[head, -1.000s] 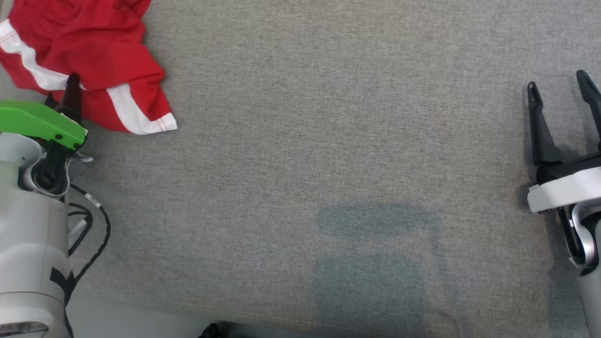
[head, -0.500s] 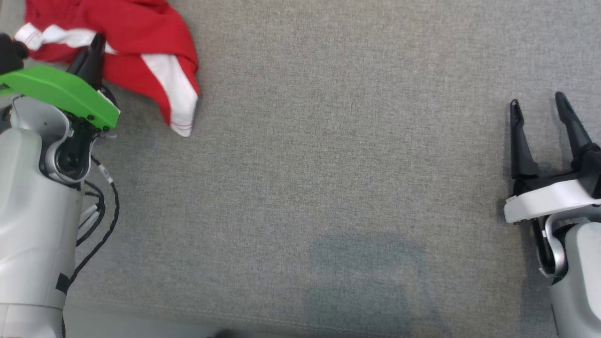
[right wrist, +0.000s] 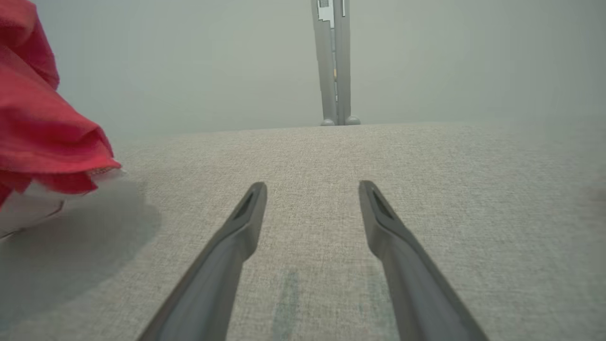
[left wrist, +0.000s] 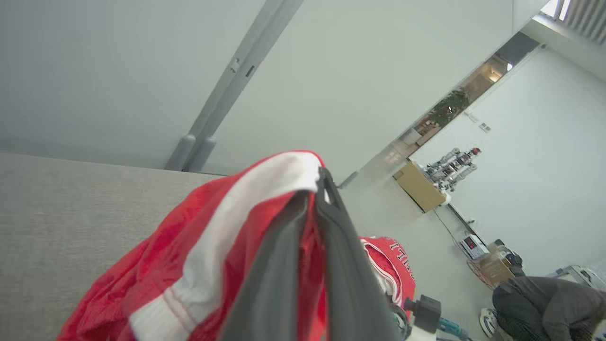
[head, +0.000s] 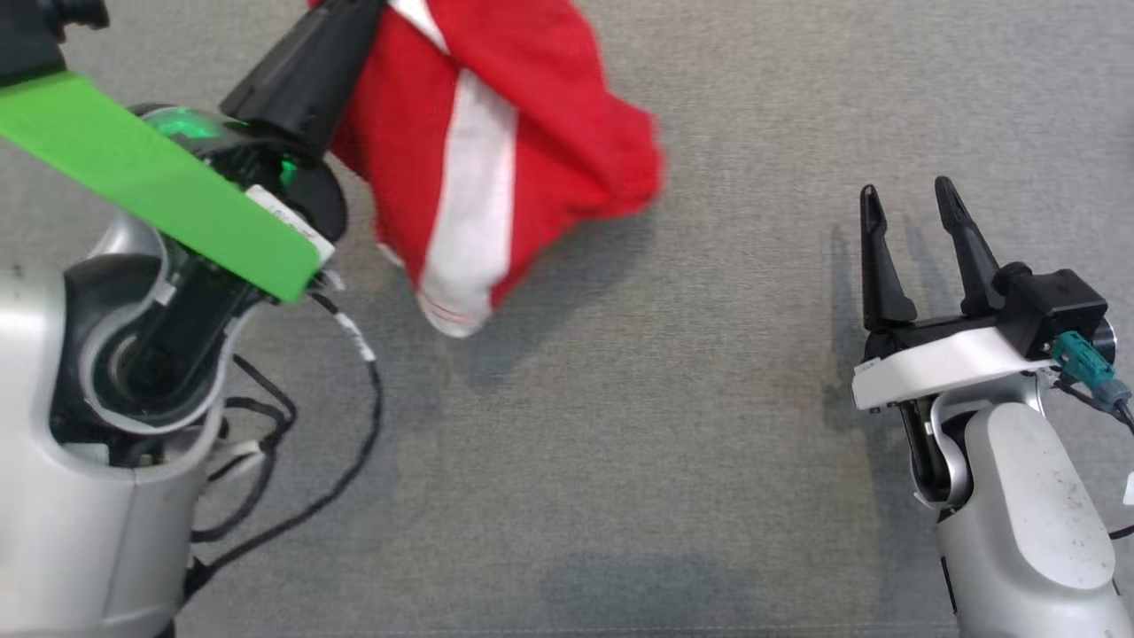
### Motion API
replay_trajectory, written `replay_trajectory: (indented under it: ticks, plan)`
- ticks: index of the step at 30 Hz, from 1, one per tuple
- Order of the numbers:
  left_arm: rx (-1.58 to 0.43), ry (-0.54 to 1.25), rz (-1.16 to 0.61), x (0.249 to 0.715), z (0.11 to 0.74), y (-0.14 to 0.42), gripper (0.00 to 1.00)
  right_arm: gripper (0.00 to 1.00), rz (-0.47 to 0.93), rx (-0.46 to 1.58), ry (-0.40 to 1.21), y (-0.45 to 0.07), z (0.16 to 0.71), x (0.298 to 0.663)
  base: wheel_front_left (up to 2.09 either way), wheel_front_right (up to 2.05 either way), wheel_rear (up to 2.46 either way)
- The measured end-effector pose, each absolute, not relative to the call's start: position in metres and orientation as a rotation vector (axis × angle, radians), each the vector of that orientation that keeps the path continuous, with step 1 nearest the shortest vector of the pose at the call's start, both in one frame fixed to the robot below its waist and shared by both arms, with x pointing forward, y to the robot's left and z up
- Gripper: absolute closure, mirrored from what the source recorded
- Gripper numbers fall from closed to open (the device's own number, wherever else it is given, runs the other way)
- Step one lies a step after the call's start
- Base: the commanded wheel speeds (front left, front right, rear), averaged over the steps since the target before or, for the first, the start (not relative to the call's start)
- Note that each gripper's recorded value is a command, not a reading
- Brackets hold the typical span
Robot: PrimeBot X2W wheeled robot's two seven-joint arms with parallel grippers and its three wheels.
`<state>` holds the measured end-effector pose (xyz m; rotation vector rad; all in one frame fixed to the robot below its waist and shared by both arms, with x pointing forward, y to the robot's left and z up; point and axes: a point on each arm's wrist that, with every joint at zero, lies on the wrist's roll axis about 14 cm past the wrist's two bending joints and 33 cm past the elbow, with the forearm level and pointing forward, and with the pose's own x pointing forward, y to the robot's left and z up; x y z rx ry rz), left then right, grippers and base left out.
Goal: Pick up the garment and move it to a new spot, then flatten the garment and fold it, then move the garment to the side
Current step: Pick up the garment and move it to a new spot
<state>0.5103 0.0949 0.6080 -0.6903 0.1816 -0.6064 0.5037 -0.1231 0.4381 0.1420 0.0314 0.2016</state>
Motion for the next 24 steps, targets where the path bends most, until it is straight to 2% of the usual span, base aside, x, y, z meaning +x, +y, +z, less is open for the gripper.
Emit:
replay_trajectory:
  ticks: [6,11,14,17,24]
  plan:
    - [-0.821,0.203,-0.773,0.495,0.636,0.012,1.00,0.00,0.071,0.155,0.004,-0.172,0.451,0.491,0.00,0.00,0.00]
    - [-0.921,0.206,-0.747,0.511,0.619,-0.034,1.00,0.00,-0.037,0.178,0.008,-0.212,0.453,0.472,0.00,0.00,0.00]
    - [-0.970,0.232,-0.618,0.534,0.580,-0.042,1.00,0.00,-0.090,0.169,0.023,-0.232,0.451,0.458,0.00,0.00,0.00]
    - [-0.956,0.351,-0.529,0.536,0.516,-0.056,1.00,0.00,-0.142,0.152,0.035,-0.250,0.450,0.445,0.00,0.00,0.00]
    - [-0.852,0.599,-0.628,0.482,0.428,-0.106,1.00,0.00,-0.212,0.103,0.067,-0.275,0.444,0.427,0.00,0.00,0.00]
